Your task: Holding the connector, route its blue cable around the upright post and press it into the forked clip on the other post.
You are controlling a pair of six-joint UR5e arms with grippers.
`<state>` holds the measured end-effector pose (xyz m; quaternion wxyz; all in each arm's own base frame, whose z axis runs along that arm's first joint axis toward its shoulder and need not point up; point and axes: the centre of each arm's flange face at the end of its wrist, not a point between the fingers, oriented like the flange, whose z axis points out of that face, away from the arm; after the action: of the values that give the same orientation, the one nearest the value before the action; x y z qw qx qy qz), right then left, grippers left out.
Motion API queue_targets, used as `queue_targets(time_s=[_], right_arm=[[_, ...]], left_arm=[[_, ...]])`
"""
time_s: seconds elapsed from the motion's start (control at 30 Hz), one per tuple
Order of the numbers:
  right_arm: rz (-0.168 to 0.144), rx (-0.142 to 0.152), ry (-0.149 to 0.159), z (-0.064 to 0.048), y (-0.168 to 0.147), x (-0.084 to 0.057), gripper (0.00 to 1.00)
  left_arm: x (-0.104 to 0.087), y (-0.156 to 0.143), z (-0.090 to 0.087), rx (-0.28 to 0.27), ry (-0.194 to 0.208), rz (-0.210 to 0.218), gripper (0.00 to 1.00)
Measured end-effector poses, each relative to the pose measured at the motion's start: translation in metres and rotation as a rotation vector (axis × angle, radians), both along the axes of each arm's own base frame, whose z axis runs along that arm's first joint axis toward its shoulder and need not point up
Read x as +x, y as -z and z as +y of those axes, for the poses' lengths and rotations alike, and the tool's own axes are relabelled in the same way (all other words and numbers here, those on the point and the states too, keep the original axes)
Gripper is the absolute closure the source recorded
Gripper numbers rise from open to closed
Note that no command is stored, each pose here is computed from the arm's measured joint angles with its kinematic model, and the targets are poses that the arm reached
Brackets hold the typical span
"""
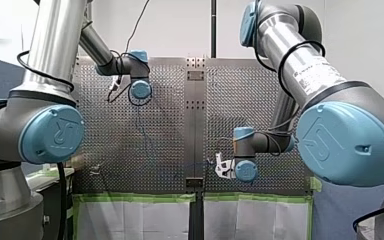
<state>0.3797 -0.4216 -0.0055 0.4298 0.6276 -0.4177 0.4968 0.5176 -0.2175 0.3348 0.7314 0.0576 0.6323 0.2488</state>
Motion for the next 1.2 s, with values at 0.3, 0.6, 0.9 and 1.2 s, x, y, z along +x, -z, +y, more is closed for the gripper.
queue_targets(time_s=[0.3, 0.6, 0.9, 1.2], right_arm=[[-0.004, -0.004, -0.009, 0.0, 0.0, 0.001, 0.92], [-0.005, -0.004, -0.01, -0.001, -0.001, 0.001, 0.92], [-0.008, 0.002, -0.009, 0.0, 0.0, 0.0, 0.92], [-0.007, 0.003, -0.009, 0.0, 0.0, 0.0, 0.92]], left_arm=[[0.004, -0.003, 0.001, 0.006, 0.023, -0.01, 0.0], [0.01, 0.001, -0.001, 0.01, 0.019, 0.016, 0.0], [0.016, 0.046, -0.002, 0.035, -0.037, 0.118, 0.0], [0.02, 0.094, -0.007, 0.062, -0.038, 0.215, 0.0]])
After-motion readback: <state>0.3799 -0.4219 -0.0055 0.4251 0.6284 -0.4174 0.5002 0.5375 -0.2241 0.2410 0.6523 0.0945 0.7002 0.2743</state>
